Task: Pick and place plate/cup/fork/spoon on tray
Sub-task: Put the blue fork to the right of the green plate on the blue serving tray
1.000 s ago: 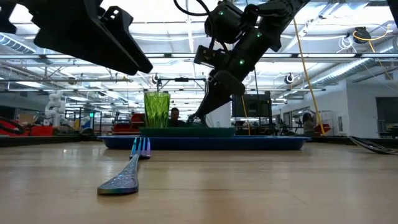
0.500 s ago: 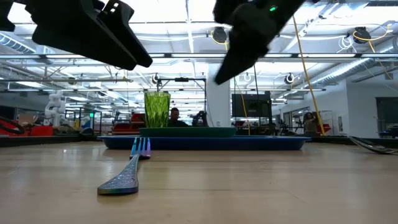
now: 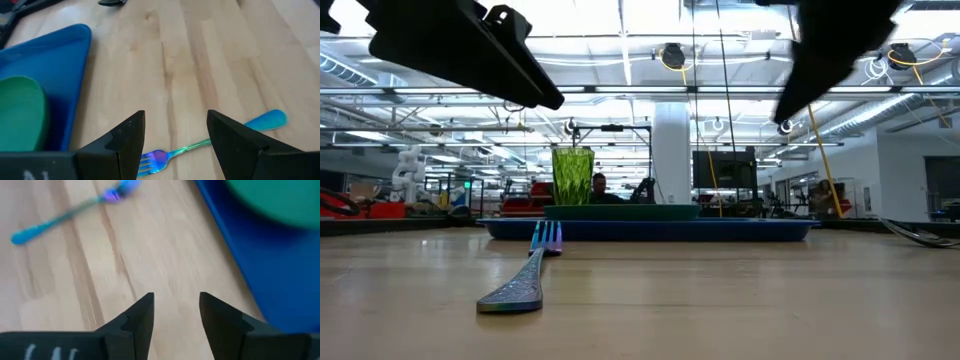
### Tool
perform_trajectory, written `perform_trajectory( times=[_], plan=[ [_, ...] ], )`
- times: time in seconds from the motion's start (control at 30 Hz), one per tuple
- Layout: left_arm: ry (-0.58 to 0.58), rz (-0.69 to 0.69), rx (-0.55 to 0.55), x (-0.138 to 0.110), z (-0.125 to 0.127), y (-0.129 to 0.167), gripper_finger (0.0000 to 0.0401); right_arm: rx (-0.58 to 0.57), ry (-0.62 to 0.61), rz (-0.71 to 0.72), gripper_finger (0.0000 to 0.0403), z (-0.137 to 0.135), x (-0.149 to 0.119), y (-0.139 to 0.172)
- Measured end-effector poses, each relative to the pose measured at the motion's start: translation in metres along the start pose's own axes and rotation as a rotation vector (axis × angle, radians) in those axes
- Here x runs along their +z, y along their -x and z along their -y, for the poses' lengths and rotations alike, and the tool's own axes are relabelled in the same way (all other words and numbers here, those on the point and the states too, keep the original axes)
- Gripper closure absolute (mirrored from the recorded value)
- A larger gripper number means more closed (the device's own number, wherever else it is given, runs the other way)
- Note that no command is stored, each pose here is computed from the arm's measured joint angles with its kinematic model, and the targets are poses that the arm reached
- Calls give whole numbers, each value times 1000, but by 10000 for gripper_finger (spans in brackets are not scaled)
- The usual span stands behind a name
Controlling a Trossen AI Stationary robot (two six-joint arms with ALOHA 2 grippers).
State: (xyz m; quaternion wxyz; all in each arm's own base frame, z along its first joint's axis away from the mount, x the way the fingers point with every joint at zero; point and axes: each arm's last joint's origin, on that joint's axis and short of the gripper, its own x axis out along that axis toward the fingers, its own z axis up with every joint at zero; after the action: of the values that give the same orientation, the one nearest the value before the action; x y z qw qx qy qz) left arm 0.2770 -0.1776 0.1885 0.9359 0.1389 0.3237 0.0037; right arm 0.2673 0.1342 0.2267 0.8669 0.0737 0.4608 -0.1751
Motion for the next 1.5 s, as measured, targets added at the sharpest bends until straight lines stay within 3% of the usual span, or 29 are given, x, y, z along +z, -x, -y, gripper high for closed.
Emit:
perform_trajectory(
  times=[0.2,0.5,0.67,0.87,1.07,1.27,1.5],
  plan=[
    [8,11,-54,1,4,1,185,-68,-80,-88,250,-3,-23,10],
    [-50,58,-144,1,23,4,185,-14,-161,-136,250,-15,-38,20],
    [-100,69,-211,-4,35,-6,185,59,-163,-98,250,-24,-39,23],
    [-148,73,-215,-7,39,-10,185,114,-149,-9,250,-34,-36,26],
    [-244,111,-268,14,41,-6,187,158,-104,33,250,-38,-32,27],
    [-388,37,-315,35,30,-4,226,154,-72,47,250,-38,-32,27],
    [-502,-55,-380,31,16,-10,274,192,-20,-2,250,-40,-33,27]
  ],
)
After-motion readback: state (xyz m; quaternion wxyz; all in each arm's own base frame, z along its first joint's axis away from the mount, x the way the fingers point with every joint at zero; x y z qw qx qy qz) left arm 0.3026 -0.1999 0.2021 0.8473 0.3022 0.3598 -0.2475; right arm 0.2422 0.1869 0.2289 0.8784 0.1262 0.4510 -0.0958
